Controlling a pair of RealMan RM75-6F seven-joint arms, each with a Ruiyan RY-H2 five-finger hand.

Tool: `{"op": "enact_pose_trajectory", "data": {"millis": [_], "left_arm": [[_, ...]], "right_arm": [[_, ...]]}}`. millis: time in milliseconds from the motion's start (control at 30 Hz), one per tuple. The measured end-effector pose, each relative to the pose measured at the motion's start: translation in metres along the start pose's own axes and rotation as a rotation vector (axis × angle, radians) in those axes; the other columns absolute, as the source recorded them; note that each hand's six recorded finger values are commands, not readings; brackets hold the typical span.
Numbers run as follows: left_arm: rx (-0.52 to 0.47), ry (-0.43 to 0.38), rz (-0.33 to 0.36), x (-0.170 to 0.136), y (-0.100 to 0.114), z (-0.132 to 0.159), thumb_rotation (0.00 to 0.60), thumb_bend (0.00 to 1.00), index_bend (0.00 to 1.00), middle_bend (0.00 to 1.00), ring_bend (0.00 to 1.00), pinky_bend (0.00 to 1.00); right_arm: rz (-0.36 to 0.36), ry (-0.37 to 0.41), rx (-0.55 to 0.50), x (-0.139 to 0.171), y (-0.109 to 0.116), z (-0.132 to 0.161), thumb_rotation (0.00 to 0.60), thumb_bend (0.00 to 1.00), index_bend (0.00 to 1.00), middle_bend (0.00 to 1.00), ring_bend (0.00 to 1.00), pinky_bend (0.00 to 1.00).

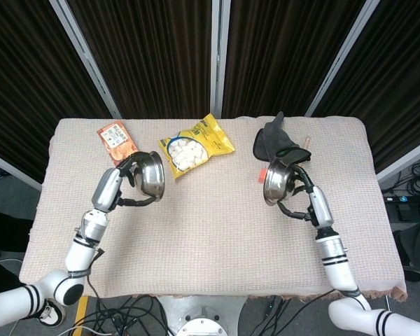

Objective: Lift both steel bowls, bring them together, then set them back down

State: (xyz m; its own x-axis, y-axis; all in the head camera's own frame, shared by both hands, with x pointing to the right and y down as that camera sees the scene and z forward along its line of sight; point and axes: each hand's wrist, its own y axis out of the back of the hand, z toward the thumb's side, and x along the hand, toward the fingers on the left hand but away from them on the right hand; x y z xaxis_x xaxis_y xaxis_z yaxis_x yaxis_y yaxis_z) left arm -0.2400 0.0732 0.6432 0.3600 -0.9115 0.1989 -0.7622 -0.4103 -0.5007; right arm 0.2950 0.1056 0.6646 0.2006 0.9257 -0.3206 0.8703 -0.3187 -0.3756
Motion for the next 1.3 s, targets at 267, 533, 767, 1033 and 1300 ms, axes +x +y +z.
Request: {"op": "enact_pose_trajectory", "data": {"millis": [267,533,767,1033,1300], "left_arm": [[-0.382,-0.053,-0.028,0.013,-0.037,0.034,0.600,0.15,0.51,0.48,0.47,0.62],[-0.434,-0.088,-0.080,0.029,-0.063,0.051,0.600,0.15,0.51,0.48,0.47,0.62],[-0.411,-0.104,-0.057,0.035,-0.058,0.055,0.600,0.15,0.51,0.48,0.47,0.62],[-0.420,-0.088,-0.017,0.039,-0.037,0.047,0.600,0.15,0.51,0.48,0.47,0.62],[-0.432,-0.105,-0.058,0.037,-0.050,0.056,0.600,0.15,0.50,0.48,0.47,0.62]], "right_arm": [[0.118,0.146,-0.508,-0.035,-0.072,0.041,0.600,0.29,0.46,0.37,0.33,0.46],[0.301,0.162,-0.675,-0.060,-0.141,0.073,0.600,0.29,0.46,0.37,0.33,0.46],[0.362,0.171,-0.676,-0.066,-0.164,0.085,0.600,0.29,0.46,0.36,0.33,0.46],[0.316,0.182,-0.676,-0.066,-0.142,0.081,0.600,0.28,0.45,0.36,0.33,0.46],[0.387,0.185,-0.666,-0.068,-0.169,0.094,0.600,0.28,0.45,0.36,0.33,0.46]]}}
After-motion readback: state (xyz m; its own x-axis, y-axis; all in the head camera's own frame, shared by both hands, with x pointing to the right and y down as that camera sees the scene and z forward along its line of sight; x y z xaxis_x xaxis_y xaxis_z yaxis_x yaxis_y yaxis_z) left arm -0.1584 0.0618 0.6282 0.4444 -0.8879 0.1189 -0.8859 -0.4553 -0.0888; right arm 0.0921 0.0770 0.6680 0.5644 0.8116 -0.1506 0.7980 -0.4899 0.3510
